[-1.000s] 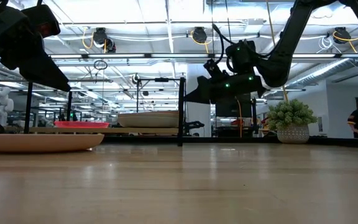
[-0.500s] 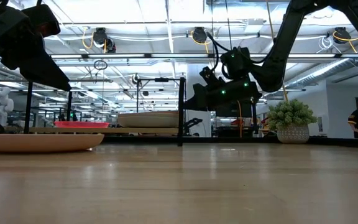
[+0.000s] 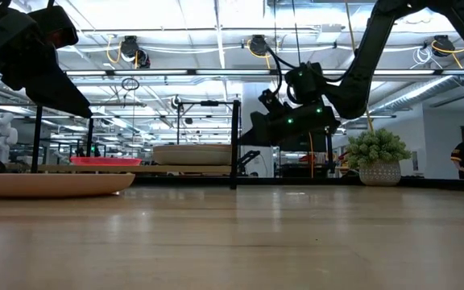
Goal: Place and stack plates onto a shelf
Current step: Stack the left orange transparent plate on top of the pink transparent plate on the shelf
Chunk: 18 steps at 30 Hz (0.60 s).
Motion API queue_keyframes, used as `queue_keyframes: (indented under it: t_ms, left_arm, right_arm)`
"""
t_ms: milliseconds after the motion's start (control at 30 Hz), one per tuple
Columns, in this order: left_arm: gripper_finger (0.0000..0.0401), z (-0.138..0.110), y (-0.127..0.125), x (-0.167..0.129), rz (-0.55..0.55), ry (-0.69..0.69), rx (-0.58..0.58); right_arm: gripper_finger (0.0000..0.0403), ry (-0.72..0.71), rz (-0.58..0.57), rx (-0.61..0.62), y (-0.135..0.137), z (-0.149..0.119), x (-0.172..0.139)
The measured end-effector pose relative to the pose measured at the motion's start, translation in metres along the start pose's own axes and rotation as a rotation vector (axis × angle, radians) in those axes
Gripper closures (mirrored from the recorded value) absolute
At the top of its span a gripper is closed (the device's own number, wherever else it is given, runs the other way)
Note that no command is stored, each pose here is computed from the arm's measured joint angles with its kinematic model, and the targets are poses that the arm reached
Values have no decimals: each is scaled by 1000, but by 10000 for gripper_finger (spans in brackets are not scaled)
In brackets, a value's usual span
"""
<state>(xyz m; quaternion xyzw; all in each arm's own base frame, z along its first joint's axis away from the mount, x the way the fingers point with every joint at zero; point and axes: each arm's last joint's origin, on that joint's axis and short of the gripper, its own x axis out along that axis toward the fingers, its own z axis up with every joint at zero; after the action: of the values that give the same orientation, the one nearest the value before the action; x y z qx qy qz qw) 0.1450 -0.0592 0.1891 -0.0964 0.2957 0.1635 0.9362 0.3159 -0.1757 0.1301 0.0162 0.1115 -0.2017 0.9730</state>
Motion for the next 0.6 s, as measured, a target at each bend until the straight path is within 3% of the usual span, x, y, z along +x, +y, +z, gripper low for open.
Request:
queue_keyframes:
  t_ms: [267, 600]
  left_arm:
    - [158, 0, 0, 0, 0, 0, -1]
    - [158, -1, 0, 0, 2, 5, -3]
  right_arm:
    - [403, -13, 2, 26, 0, 0, -3]
    - [403, -43, 36, 41, 18, 42, -30]
